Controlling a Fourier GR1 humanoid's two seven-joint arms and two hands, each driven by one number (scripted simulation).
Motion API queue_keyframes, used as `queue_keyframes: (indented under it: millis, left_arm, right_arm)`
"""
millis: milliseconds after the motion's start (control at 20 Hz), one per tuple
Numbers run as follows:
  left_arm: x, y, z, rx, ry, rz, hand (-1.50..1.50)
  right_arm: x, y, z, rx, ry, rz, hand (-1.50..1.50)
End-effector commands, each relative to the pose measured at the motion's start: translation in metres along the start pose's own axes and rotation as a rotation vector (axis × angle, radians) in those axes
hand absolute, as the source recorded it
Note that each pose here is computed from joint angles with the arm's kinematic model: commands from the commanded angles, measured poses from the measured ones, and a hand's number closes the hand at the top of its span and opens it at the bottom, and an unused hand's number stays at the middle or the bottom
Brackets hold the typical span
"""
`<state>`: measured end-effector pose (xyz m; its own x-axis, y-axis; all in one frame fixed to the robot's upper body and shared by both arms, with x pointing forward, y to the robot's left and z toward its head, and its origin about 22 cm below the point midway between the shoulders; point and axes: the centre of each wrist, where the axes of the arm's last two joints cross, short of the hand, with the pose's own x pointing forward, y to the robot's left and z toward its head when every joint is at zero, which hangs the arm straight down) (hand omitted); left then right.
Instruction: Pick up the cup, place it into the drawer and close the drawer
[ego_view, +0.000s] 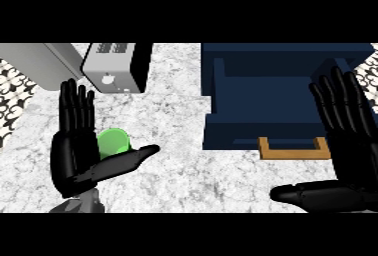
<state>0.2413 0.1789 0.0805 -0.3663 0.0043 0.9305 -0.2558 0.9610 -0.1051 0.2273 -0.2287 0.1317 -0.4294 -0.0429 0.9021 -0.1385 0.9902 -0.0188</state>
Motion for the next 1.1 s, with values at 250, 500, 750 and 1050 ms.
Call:
queue_keyframes:
  millis: [250,500,750,1050]
  left_arm:
    - [-0.031,0.038,0.006,0.043,0.080,-0.016,-1.50]
    - [-0.043,0.040,0.026,0.093,0.121,-0.049,-1.50]
    - [-0.071,0.065,0.026,0.123,0.148,-0.067,-1.50]
    - [-0.101,0.072,0.056,0.121,0.164,-0.088,-1.50]
  right_arm:
    - [0.006,-0.005,-0.006,0.007,-0.002,0.017,-1.50]
    - [0.018,-0.011,0.003,0.004,0.019,-0.006,-1.50]
    - [0.008,0.009,-0.007,-0.004,0.010,-0.002,-1.50]
    - [0.008,-0.021,-0.008,0.013,0.005,0.005,-1.50]
